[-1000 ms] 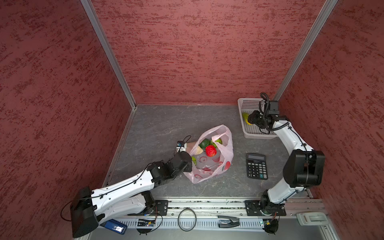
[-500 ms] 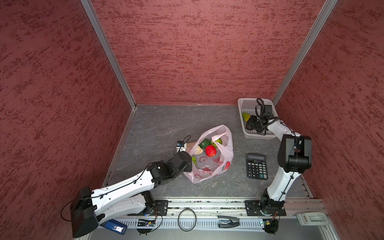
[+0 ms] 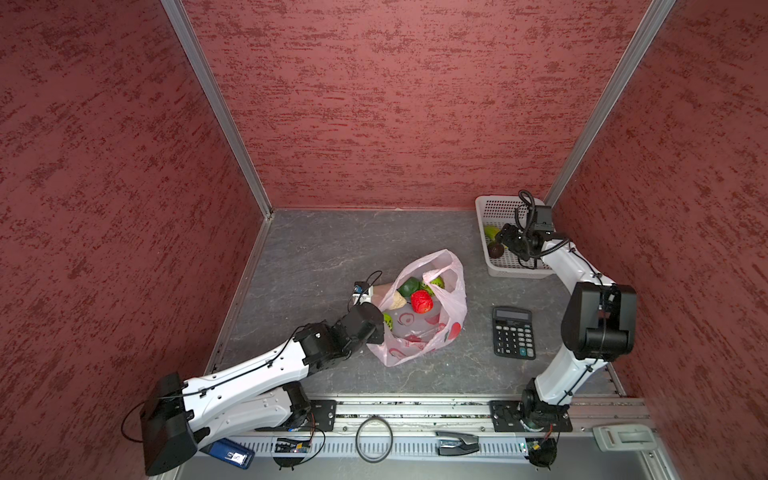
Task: Untie the knot of the plastic bag and take out the fruit
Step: 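Move the right gripper back over the bag and lower it inside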
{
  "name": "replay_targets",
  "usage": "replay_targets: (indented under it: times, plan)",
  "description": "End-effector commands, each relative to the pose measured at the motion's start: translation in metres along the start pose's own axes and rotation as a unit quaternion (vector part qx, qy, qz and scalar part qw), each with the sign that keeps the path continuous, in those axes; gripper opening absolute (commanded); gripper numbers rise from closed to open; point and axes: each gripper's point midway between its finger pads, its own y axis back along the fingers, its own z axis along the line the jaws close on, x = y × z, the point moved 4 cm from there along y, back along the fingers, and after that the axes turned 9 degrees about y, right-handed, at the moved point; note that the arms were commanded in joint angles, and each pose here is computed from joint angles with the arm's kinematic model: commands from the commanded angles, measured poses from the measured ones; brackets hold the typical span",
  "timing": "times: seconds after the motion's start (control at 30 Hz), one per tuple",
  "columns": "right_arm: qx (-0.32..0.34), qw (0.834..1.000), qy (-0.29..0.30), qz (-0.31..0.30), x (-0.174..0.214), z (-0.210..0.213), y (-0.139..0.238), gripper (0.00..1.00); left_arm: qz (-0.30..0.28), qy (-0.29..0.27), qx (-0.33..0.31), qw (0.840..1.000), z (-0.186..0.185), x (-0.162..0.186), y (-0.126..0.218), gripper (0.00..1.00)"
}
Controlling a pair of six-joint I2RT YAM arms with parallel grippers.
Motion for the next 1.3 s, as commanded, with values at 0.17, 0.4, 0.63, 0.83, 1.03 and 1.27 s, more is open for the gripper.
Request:
replay_targets:
  times: [0.17,0.4,0.63,0.83,1.03,1.27]
  plan:
    - [-0.095,0.994,0.061,0.008,0.042,0.076,0.078,0.80,-0.027,0.004,0.015,1.000,-0.009,-0.013,0.008,0.00]
    - [-0.178,0.980,0.085,-0.003,0.084,0.140,0.164,0.81,-0.029,0.000,0.018,0.999,-0.010,-0.016,0.010,0.00]
    - [-0.241,0.962,0.130,0.016,0.132,0.203,0.219,0.81,-0.034,-0.002,0.019,0.999,-0.009,-0.020,0.014,0.00]
    - [-0.269,0.948,0.167,0.043,0.181,0.243,0.233,0.81,-0.035,0.000,0.017,0.999,-0.006,-0.021,0.016,0.00]
    - [-0.251,0.940,0.221,0.067,0.230,0.254,0.208,0.80,-0.037,0.002,0.019,0.999,-0.007,-0.022,0.015,0.00]
    - [-0.207,0.930,0.284,0.105,0.281,0.241,0.165,0.79,-0.042,0.005,0.025,0.999,-0.011,-0.024,0.014,0.00]
